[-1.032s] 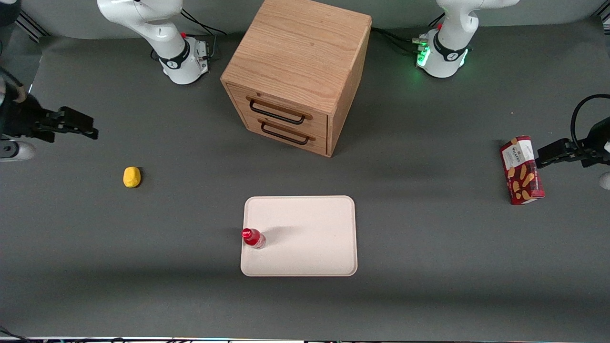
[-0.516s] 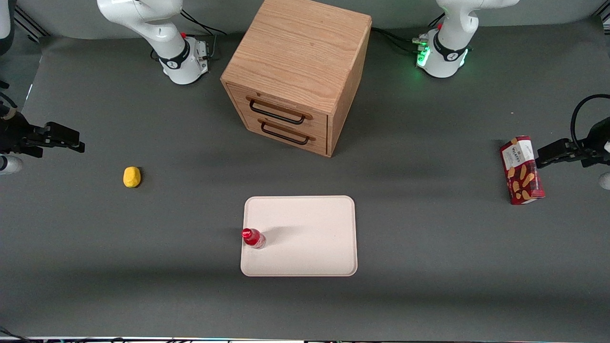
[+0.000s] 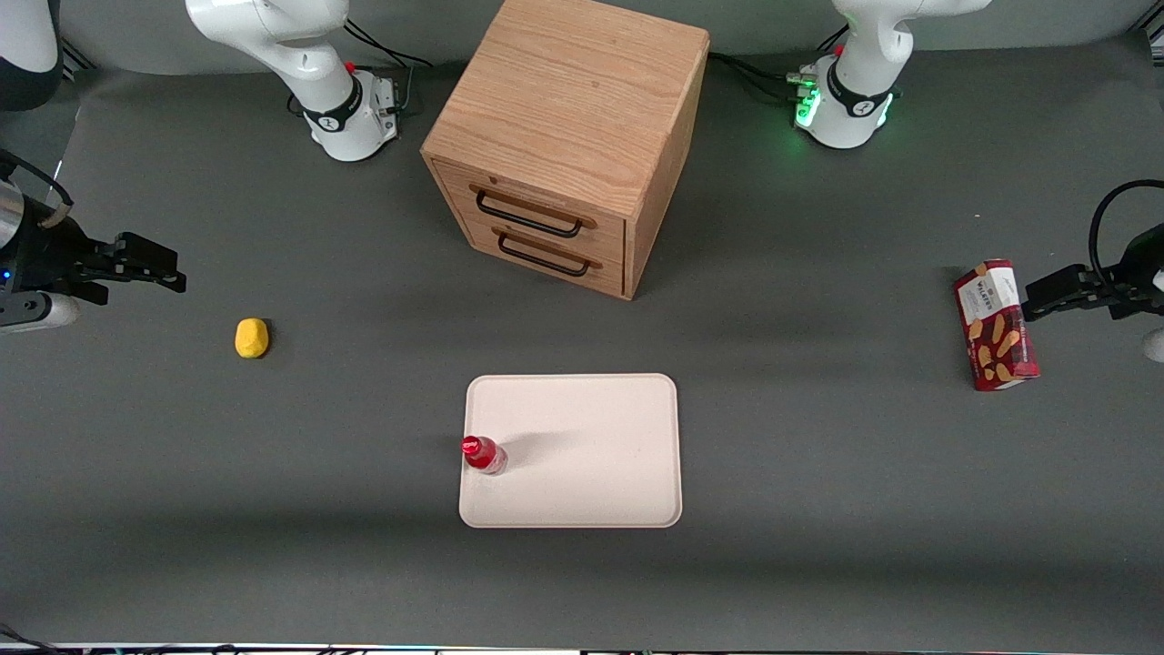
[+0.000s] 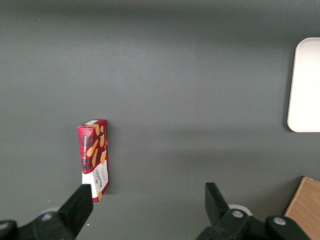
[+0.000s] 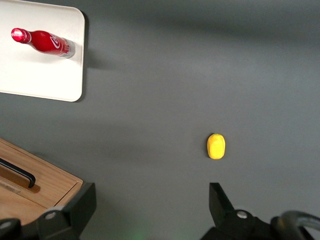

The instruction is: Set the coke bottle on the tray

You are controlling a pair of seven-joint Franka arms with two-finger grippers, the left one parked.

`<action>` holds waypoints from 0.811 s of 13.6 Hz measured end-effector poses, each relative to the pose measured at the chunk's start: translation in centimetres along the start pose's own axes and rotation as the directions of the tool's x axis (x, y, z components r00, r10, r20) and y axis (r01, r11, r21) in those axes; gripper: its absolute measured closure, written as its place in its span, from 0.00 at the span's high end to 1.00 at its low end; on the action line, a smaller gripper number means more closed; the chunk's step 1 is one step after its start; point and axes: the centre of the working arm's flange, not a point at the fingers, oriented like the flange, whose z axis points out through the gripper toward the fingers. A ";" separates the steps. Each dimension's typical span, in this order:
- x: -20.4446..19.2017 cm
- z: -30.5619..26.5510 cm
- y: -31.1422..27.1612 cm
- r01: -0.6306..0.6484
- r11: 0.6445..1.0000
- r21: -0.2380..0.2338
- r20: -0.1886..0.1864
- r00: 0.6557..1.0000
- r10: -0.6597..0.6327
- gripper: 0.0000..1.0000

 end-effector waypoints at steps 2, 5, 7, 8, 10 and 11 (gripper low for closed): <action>0.0 0.0 0.7 -0.013 1.000 -0.001 -0.001 1.000 0.013 1.00; -0.1 -0.1 1.2 -0.022 1.000 -0.002 -0.006 1.000 0.022 1.00; -0.1 -0.3 1.2 -0.022 1.000 -0.003 -0.014 1.000 0.022 1.00; -0.1 -0.4 1.2 -0.022 1.000 -0.003 -0.016 1.000 0.022 1.00; -0.1 -0.4 1.2 -0.023 1.000 -0.003 -0.016 1.000 0.022 1.00; -0.1 -0.4 1.2 -0.023 1.000 -0.003 -0.016 1.000 0.023 1.00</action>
